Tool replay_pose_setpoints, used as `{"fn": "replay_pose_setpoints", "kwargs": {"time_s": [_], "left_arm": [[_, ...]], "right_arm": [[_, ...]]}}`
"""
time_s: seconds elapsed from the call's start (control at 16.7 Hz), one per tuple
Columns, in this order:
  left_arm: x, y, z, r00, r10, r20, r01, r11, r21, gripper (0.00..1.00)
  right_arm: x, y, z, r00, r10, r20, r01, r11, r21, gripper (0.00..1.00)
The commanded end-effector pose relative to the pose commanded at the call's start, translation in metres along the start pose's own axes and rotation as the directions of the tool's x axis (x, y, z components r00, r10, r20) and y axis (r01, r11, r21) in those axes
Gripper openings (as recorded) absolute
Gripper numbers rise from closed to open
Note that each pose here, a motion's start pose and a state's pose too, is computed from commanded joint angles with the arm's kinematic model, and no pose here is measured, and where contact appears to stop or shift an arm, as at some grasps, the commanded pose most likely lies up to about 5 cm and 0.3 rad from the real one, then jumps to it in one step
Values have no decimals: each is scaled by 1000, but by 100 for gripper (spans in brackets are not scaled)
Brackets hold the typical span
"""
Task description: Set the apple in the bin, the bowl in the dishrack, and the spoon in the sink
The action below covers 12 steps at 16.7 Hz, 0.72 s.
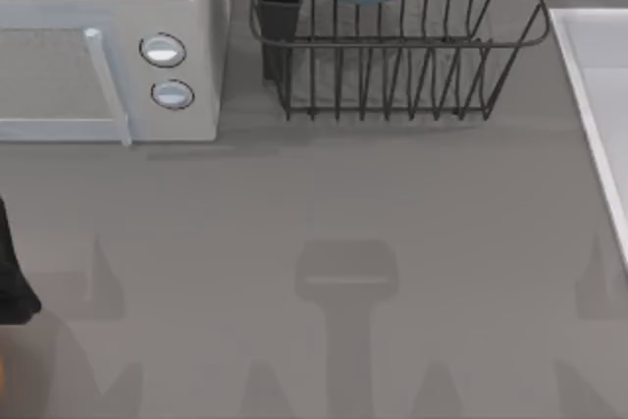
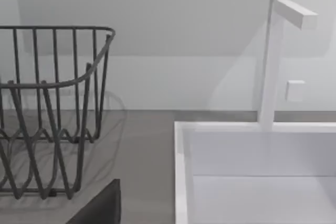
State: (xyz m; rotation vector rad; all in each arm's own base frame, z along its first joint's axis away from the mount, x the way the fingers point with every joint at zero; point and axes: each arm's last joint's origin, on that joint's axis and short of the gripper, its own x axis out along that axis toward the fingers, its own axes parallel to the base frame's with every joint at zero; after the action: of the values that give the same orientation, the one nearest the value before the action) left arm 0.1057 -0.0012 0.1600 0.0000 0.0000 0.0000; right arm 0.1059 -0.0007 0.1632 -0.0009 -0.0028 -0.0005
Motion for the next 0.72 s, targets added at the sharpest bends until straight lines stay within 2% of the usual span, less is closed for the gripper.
{"fn": "replay_pose_setpoints", "kwargs": {"time_s": [0.48,0.72], "left_arm": [[0,0,0,1000,0,0,0,1000,0,100],[0,0,0,1000,0,0,0,1000,0,100]], "right_arm": [[0,-1,-1,1000,-4,-15,4,1000,-4,100],[3,-8,17,983,-70,-168,62,997,-54,100]]}}
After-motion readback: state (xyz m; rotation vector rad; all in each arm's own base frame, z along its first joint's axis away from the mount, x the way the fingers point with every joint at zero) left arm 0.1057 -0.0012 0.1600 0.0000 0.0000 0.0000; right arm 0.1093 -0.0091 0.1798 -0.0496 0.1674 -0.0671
